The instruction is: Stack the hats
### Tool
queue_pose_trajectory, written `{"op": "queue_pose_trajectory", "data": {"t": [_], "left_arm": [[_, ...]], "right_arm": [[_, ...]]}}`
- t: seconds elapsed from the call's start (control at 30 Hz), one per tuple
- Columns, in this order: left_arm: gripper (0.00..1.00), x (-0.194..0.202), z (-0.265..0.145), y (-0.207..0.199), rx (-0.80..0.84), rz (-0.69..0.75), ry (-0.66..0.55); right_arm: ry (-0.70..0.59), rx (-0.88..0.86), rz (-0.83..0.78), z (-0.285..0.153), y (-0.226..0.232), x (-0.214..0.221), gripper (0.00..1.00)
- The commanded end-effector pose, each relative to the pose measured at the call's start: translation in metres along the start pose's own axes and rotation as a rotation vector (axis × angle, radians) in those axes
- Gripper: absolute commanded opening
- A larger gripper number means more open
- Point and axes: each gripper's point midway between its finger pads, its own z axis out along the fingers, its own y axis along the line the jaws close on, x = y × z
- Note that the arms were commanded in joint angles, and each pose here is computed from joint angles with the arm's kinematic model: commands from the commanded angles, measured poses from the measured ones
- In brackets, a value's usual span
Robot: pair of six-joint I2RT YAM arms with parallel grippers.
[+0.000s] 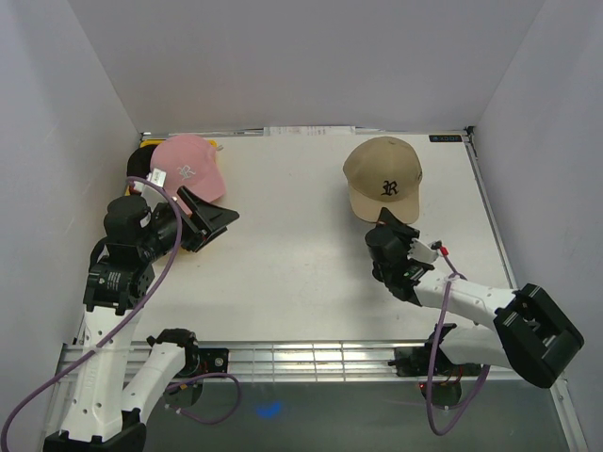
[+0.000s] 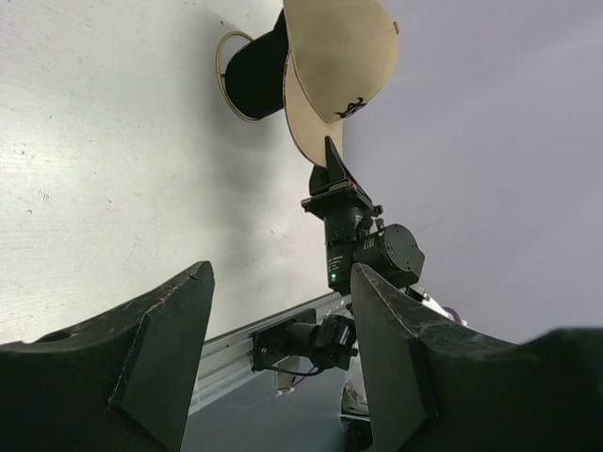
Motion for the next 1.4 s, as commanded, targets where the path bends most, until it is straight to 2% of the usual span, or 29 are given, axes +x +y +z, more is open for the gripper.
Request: {"op": "queue_pose_trajectory", "data": {"t": [0.0,0.33,0.77,1.37], "left_arm": [[0.7,0.001,-0.006,-0.001,-0.003,0.02,-0.007],[0.7,0.003,-0.006,0.003,-0.019,0.017,-0.008],[0.7,0.005,-0.004,0.009,-0.03,0.013,-0.005],[0.7,0.008,-0.005,0.012,-0.032,0.009,-0.005]], "right_arm": [[-0.016,0.158,-0.241,0.002,-0.072,-0.017,0.1],[-0.005,0.233,-0.271,0.004,-0.104,-0.018,0.12],[0.006,0.28,-0.316,0.005,-0.123,-0.017,0.21],[0.007,0.351,-0.365,0.009,-0.147,-0.023,0.22]]}}
